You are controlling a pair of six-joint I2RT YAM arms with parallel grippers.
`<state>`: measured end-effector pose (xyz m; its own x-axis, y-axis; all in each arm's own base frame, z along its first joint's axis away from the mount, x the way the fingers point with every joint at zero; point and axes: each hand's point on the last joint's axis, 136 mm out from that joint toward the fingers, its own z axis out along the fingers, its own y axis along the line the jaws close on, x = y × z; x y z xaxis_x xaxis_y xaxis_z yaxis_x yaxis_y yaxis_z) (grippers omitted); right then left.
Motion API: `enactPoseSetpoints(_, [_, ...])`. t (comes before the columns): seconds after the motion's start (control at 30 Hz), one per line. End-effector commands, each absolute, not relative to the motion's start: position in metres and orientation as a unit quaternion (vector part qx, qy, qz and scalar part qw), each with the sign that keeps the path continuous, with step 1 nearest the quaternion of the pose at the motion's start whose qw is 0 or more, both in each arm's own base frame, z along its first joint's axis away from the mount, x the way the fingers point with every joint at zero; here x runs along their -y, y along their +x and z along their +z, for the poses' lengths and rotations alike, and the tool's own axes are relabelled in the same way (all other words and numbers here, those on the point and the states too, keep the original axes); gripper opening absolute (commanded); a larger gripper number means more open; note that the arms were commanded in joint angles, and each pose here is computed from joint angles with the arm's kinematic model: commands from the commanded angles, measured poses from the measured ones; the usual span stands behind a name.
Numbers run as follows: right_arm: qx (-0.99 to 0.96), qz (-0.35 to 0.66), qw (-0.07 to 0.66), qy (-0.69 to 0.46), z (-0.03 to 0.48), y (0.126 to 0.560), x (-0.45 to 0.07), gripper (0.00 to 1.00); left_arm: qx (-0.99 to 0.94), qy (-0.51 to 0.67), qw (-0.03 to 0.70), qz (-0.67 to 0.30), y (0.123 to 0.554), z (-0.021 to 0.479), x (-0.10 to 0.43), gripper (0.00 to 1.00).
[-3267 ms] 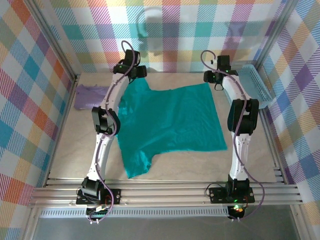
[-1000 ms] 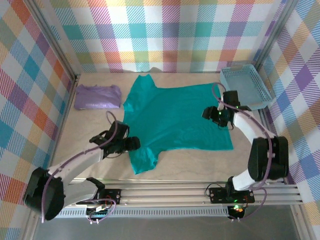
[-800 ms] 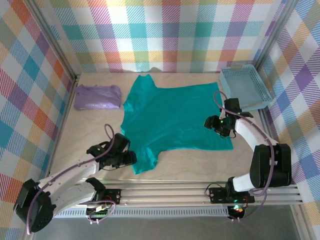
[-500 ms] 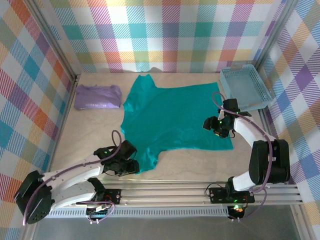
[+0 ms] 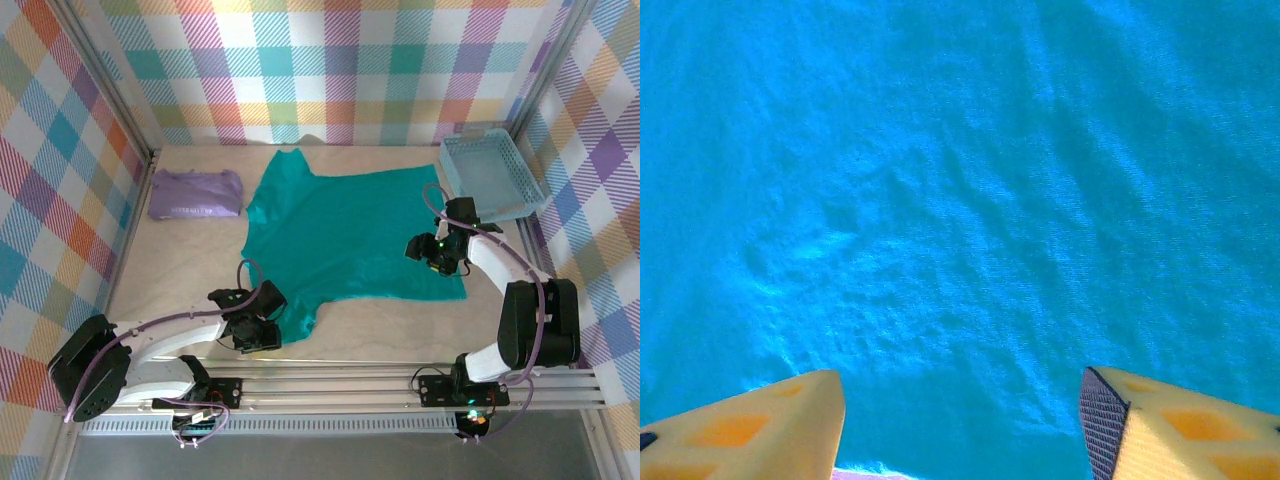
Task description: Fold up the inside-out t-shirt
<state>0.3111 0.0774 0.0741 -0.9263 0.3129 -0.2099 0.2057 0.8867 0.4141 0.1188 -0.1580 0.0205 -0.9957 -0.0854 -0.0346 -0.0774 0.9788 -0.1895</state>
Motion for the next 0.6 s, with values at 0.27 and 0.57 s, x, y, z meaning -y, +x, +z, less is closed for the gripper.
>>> enactPoseSetpoints(0.27, [-0.959, 0.21, 0.146, 0.123, 0.083, 0.312, -0.082, 0.64, -0.993, -0.015, 0.051, -0.105, 0.132, 0.033, 0.17, 0.45])
enactPoseSetpoints(0.57, [-0.961, 0.2, 0.146, 0.122, 0.082, 0.308, -0.078, 0.64, -0.997, -0.006, 0.025, -0.076, 0.123, 0.017, 0.165, 0.38])
